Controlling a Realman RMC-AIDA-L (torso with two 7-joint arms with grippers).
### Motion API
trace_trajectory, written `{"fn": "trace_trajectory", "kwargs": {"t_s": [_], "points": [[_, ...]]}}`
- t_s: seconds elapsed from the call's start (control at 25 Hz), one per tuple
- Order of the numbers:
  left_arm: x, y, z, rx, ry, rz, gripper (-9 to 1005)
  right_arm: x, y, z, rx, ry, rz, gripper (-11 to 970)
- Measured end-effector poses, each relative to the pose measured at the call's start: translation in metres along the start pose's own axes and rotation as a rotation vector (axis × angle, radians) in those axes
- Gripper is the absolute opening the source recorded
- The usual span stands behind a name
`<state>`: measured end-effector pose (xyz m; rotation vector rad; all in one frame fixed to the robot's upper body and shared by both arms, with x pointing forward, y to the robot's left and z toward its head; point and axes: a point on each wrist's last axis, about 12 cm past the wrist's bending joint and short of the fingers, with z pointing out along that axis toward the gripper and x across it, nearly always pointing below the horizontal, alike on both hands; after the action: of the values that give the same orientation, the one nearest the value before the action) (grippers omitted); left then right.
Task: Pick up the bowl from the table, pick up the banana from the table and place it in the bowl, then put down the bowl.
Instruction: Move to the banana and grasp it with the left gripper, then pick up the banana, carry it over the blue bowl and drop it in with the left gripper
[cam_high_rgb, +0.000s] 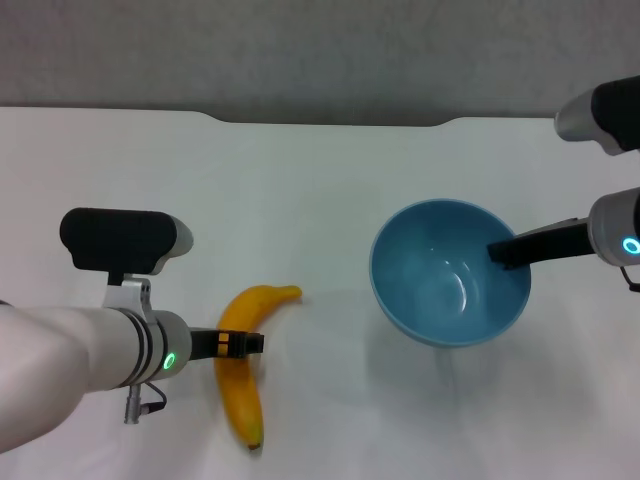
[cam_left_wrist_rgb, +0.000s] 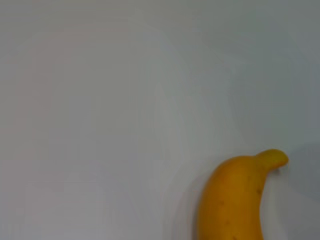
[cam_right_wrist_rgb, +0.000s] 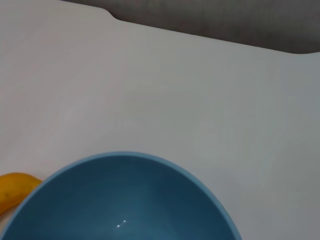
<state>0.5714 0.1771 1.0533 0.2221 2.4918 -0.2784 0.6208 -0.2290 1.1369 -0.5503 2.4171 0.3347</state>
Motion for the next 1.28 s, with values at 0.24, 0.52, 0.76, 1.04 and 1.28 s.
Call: {"fn": "trace_trajectory", "kwargs": {"t_s": [0.24,0.52,0.76,1.04,1.28], "points": [[0.001,0.002,0.001,-0.004,0.0,0.0,767,0.001,-0.001,-0.001,0.002,0.0,0.002,64],[0.003,0.004,0.003,-0.011,0.01,-0.006,751,0.001,-0.001,-0.001,0.002,0.0,0.002,67],[0.002,0.004,0.002,-0.009,0.005,-0.013,540,0.001,-0.002,-0.001,0.004,-0.003,0.003,69],[-0.001,0.005,0.001,-0.005,-0.014,-0.016,534,0.004,-0.004,-0.001,0.009,-0.005,0.01,72],[-0.014,0.019,-0.019,-0.033,-0.097,-0.042,545,0.01,-0.006,0.0,0.013,0.003,0.02,74]]}}
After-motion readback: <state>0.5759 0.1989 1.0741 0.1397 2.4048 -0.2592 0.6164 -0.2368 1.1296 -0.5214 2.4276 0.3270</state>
